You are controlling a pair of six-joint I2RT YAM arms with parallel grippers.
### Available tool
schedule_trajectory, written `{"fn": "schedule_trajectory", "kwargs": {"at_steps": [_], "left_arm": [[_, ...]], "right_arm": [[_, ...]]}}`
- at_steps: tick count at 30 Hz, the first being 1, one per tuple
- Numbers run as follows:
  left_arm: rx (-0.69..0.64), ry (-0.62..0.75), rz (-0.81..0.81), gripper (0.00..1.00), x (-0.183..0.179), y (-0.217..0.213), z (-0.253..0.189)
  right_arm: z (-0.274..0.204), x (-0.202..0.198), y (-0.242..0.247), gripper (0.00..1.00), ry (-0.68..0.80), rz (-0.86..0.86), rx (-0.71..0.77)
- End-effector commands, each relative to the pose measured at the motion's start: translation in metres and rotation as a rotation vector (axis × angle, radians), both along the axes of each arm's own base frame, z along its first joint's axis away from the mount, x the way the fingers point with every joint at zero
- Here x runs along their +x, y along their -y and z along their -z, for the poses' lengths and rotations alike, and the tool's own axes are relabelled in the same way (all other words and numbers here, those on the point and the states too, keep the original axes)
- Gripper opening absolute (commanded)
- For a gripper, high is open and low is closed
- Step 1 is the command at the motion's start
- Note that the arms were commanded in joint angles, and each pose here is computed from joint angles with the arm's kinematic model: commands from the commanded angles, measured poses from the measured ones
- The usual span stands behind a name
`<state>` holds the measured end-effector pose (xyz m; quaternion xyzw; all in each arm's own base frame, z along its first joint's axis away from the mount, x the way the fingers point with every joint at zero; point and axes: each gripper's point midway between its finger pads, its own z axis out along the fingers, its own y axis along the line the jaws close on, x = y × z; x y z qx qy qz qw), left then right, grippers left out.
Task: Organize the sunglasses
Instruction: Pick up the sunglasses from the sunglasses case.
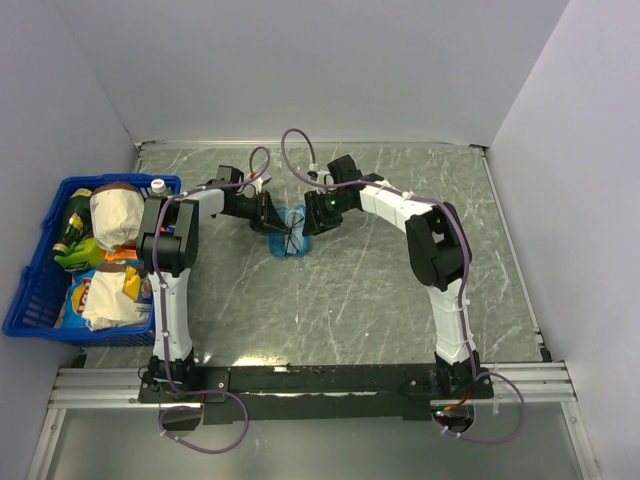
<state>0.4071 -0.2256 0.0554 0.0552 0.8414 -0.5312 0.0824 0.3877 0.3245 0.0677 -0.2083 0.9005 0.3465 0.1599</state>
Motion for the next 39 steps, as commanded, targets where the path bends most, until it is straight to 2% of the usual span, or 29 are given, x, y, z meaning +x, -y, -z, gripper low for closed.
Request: {"fn": "schedule_trajectory", "kwargs": {"at_steps": [1,13,24,35,39], "left_arm": [[-0.023,0.054,0.025,0.13,0.001,0.004,-0.020],[-0.032,0.061,0.030,0.12,0.002,0.005,-0.023],[-0.059,0.090,0.032,0.13,0.007,0.008,-0.042],[-0.008,0.108,-0.040,0.06,0.016,0.006,-0.042],[0.013,0.118,-0.070,0.06,0.019,0.005,-0.042]], "right_arm": [[0.010,0.009,-0.006,0.49,0.016,0.007,-0.039],[0.021,0.010,-0.003,0.41,0.018,0.006,-0.074],[0.025,0.008,-0.004,0.41,0.005,0.000,-0.071],[0.025,0.005,-0.004,0.40,-0.001,-0.009,-0.064],[0.024,0.005,-0.005,0.40,0.000,-0.011,-0.059]]}}
